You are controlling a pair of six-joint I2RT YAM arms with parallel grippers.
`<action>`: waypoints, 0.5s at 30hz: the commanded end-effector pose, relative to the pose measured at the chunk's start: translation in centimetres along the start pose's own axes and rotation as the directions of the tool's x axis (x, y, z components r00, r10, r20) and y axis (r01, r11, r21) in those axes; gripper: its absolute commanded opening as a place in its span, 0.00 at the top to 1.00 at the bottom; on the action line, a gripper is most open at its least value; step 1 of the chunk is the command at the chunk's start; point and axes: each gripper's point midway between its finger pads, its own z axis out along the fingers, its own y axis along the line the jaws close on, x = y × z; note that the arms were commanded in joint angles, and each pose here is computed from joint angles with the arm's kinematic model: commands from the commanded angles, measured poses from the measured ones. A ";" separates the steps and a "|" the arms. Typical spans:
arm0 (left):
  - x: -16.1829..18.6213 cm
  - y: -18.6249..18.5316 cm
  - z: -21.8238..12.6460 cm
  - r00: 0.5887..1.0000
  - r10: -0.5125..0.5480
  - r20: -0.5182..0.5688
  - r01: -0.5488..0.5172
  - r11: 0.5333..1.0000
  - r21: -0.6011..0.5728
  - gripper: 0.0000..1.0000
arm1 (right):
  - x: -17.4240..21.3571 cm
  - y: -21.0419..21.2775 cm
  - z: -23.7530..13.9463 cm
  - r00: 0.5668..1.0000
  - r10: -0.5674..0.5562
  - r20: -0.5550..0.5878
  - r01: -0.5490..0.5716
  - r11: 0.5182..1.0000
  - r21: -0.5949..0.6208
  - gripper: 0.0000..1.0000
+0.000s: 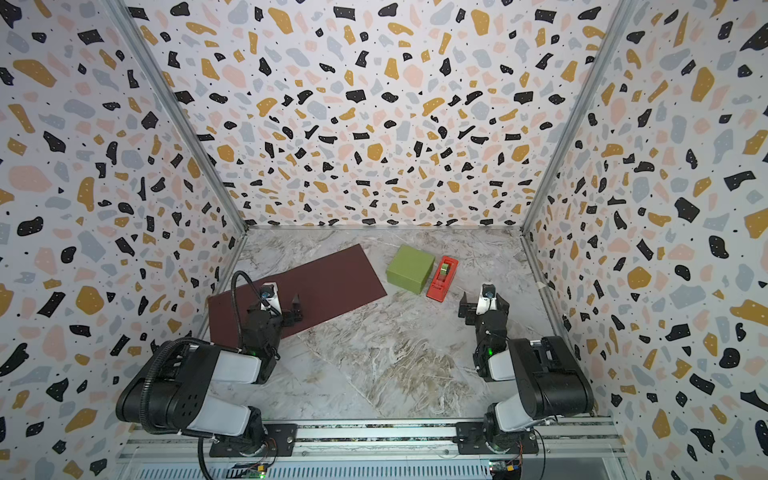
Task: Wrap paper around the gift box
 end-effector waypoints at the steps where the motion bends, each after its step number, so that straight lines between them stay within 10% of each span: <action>1: -2.4 0.0 0.0 0.996 -0.010 0.086 0.010 1.000 0.006 0.01 | -1.0 -0.1 0.0 0.999 0.001 0.034 -0.001 1.000 0.005 0.01; 15: -2.5 0.4 0.2 0.996 -0.010 0.086 0.011 1.000 -0.020 0.01 | -1.0 -0.1 0.0 0.999 0.001 0.036 -0.001 1.000 0.004 0.01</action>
